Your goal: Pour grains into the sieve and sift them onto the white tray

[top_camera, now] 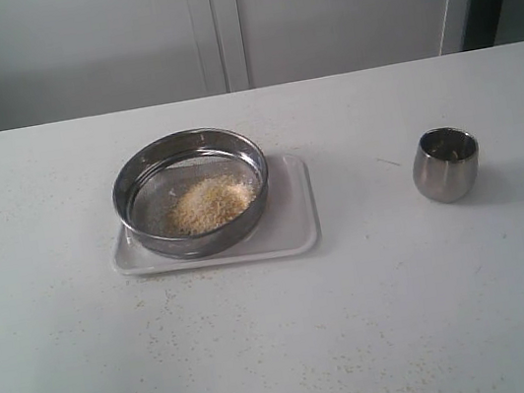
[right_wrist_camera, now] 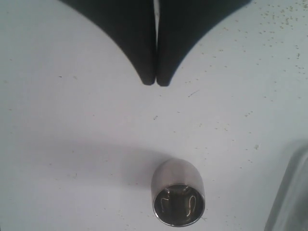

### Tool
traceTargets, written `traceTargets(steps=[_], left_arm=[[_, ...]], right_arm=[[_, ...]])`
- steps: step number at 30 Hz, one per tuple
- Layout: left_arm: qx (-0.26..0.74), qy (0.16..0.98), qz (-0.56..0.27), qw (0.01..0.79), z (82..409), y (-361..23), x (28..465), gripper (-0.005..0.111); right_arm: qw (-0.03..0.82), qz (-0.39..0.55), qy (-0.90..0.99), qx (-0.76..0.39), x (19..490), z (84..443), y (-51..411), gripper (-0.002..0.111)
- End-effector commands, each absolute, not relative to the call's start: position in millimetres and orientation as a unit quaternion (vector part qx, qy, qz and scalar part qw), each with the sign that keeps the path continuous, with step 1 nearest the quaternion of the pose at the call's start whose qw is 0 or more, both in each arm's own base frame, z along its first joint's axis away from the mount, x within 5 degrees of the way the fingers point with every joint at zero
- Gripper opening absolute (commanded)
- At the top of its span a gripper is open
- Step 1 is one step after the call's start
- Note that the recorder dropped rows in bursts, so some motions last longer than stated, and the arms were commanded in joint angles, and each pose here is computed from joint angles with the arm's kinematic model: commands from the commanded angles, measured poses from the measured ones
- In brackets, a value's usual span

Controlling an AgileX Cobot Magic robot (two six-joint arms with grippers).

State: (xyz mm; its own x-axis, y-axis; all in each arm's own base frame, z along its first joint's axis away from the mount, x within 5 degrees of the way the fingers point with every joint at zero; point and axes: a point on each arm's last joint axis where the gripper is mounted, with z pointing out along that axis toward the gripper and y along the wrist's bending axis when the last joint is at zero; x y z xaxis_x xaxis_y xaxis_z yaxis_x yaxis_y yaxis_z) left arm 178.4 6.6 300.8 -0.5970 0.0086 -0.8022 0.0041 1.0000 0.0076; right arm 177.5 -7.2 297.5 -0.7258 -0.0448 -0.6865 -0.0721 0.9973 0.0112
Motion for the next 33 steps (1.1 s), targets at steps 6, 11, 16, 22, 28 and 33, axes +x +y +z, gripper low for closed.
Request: traceTargets(steps=[6,11,16,22,28,33], left_arm=[[-0.001,0.923,-0.021,0.384,303.4,4.9,214.6,0.000],[-0.010,0.936,-0.040,0.349,298.4,3.6,234.6,0.000],[-0.017,0.932,-0.041,0.360,299.6,4.2,240.0,0.000],[-0.040,0.920,-0.068,0.384,303.3,1.5,243.8,0.000],[-0.040,0.919,-0.078,0.383,311.3,-0.6,260.5,0.000],[-0.007,0.934,-0.093,0.346,311.1,-17.2,285.4,0.000]], right_arm=[[0.371,0.017,0.928,-0.033,176.7,297.2,-7.7,0.000],[0.371,0.017,0.928,-0.033,176.7,297.2,-7.7,0.000],[0.371,0.017,0.928,-0.033,176.7,297.2,-7.7,0.000],[0.371,0.020,0.928,-0.026,176.7,297.2,-7.7,0.000],[0.371,0.020,0.928,-0.026,176.7,297.2,-7.7,0.000],[0.371,0.020,0.928,-0.026,176.7,297.2,-7.7,0.000]])
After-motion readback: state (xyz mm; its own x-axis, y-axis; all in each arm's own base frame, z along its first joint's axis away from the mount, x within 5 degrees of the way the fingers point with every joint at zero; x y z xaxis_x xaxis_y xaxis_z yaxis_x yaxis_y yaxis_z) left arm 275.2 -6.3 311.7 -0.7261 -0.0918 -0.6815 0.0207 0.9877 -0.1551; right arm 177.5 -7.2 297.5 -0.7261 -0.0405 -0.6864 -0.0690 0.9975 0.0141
